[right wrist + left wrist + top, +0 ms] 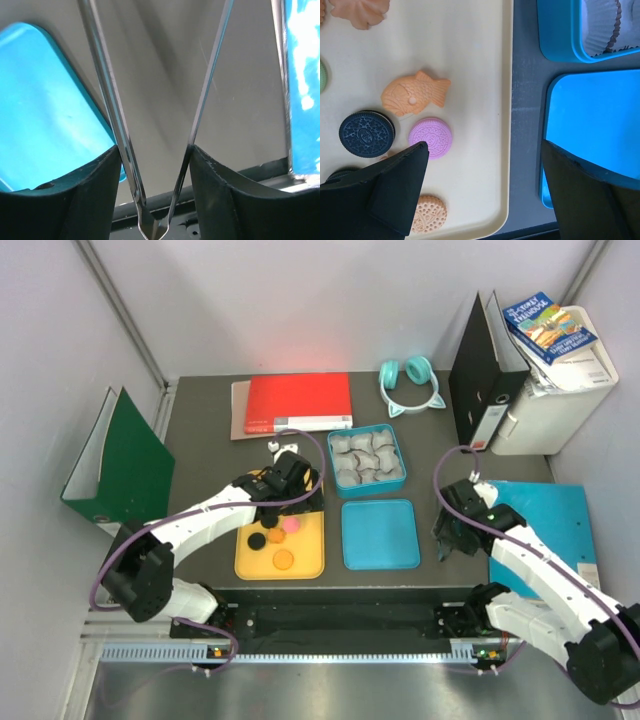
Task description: Pack the cookies
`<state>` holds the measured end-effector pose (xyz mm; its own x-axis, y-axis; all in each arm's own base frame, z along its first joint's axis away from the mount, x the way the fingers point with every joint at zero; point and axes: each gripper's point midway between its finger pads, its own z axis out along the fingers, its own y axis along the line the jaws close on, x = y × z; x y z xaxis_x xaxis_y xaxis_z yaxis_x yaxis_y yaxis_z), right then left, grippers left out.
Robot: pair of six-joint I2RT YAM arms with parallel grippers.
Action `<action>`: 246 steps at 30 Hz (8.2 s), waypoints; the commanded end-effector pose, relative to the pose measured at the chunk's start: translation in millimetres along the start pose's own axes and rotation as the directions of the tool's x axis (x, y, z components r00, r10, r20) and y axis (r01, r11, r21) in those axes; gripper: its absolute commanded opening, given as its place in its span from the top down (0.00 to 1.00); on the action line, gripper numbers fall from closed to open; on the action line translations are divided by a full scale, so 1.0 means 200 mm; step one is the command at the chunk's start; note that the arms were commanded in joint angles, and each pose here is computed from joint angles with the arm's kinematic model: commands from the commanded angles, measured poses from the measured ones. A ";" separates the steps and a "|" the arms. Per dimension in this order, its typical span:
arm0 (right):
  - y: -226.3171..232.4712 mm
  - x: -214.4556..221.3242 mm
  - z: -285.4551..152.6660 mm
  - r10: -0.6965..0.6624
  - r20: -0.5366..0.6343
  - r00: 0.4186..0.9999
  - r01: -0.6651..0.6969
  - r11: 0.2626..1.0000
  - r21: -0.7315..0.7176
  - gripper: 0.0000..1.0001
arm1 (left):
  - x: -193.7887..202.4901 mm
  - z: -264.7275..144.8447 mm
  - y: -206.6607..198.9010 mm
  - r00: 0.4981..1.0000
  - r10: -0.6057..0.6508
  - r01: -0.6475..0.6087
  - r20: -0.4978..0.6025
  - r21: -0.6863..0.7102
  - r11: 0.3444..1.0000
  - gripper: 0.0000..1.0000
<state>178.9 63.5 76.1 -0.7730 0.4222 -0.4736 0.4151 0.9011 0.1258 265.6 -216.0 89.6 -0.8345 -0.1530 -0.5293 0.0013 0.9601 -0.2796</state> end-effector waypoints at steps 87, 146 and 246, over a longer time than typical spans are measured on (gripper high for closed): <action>-0.07 0.02 0.37 -0.070 -0.167 0.984 0.098 0.981 0.167 0.80 | 0.07 0.07 -0.04 1.000 -0.019 0.020 -0.021 0.054 0.998 0.02; 1.05 0.13 -0.71 -0.605 0.416 0.680 0.709 0.397 -0.582 0.59 | -0.38 -0.35 0.61 0.891 -0.256 0.376 0.375 -0.291 0.880 0.02; 1.03 -0.48 -0.38 -0.626 0.353 0.695 0.708 0.682 -0.185 0.65 | -0.09 -0.20 0.92 0.864 -0.467 0.504 0.188 -0.314 0.805 0.02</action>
<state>289.5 208.1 215.2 -0.6174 -0.3470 -0.7060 -0.3585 0.9229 -0.1401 245.0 -27.0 68.0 -0.6386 -0.6285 -0.4440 -0.6096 0.7653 -0.2065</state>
